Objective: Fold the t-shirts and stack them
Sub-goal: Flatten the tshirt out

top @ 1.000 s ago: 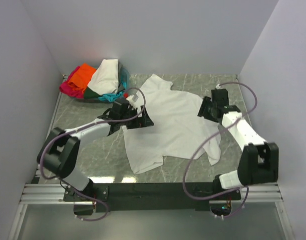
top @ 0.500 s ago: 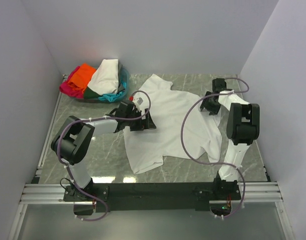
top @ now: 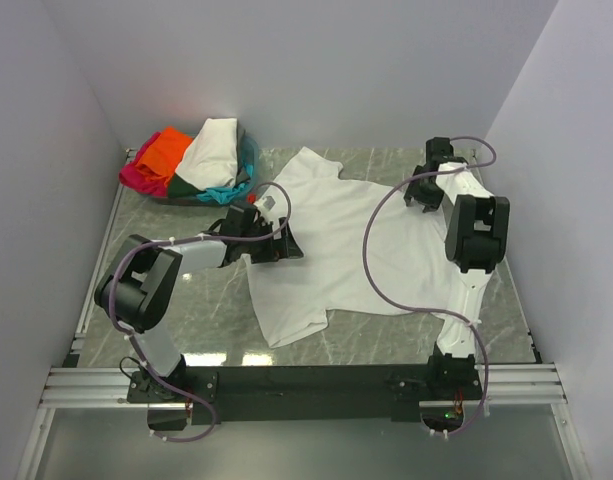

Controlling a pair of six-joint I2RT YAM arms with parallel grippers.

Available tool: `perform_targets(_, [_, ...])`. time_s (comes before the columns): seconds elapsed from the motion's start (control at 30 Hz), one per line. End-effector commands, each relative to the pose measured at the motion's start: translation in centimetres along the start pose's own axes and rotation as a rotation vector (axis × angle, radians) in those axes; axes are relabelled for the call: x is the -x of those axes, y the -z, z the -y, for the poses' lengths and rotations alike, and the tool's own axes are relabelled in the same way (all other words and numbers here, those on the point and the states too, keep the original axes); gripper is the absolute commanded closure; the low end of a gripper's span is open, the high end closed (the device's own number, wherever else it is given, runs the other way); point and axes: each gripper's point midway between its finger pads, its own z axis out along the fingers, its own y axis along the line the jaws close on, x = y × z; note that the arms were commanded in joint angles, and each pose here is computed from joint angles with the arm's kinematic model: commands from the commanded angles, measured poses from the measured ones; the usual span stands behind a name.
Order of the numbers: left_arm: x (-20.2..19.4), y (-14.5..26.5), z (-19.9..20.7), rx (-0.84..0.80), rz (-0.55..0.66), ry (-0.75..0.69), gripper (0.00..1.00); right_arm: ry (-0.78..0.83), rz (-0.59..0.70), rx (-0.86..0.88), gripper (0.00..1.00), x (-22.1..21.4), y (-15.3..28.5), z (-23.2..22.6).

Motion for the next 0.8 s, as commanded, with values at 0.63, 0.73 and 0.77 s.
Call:
perform_targets(0.63, [5.2, 9.3, 5.5, 0.116, 0.347, -0.125, 0.01, 0.105, 0.321, 0.340, 0.37, 6.9, 11.9, -6.3])
perform_targets(0.73, [0.5, 10.7, 3.2, 0.178, 0.315, -0.043, 0.01, 0.086, 0.376, 0.349, 0.37, 5.4, 15.5, -5.3])
perform_targets(0.77, [-1.7, 11.2, 1.9, 0.193, 0.293, -0.021, 0.01, 0.076, 0.390, 0.353, 0.37, 4.9, 16.3, -5.1])
